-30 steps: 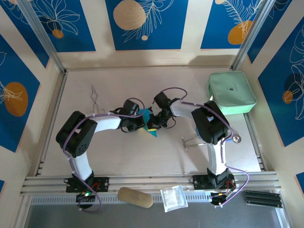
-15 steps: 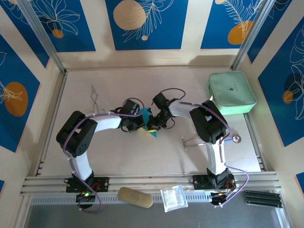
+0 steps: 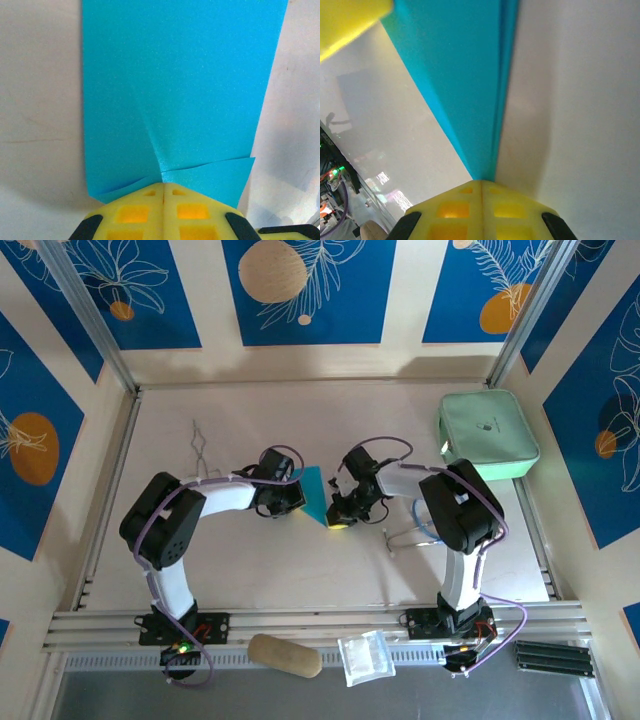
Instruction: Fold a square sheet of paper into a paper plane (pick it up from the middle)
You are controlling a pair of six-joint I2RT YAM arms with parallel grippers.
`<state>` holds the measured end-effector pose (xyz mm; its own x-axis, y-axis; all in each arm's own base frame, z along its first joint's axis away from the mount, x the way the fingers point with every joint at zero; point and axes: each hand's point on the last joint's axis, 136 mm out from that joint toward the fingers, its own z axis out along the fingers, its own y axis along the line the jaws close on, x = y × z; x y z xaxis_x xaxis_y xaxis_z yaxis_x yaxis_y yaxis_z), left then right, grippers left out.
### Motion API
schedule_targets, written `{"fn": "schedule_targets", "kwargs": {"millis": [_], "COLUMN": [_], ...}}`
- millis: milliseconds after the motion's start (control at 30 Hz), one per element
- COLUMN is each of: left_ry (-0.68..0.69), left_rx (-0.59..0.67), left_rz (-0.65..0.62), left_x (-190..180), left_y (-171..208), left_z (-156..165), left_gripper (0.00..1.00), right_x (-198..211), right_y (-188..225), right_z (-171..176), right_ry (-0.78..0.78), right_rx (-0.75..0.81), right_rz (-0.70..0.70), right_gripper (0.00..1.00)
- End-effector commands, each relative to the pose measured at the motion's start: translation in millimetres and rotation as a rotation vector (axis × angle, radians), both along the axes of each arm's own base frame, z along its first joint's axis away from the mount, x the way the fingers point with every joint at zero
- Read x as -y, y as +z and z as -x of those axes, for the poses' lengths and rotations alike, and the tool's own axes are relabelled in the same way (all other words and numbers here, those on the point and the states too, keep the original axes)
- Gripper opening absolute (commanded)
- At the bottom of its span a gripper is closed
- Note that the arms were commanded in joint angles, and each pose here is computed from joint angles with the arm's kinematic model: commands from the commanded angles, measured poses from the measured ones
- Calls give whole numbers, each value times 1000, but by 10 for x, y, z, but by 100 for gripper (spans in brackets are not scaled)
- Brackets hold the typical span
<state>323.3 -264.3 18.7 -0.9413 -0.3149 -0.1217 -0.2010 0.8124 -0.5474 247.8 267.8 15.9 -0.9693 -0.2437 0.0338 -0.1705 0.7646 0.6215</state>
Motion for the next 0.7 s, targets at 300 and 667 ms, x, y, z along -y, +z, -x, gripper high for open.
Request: {"fn": "schedule_targets", "kwargs": {"millis": [300, 667], "left_ry": [20, -24], "left_rx": [-97, -39], "left_rz": [-51, -13], "left_x": [-155, -86], "left_y": [-265, -165], "left_z": [126, 76], "left_gripper": [5, 6], "right_x": [-191, -109], "right_y": [374, -129], "right_z": [-231, -187], "right_ry": [5, 11], "right_rx": [101, 47], "right_rz": [-38, 127], "right_gripper": [0, 0]}}
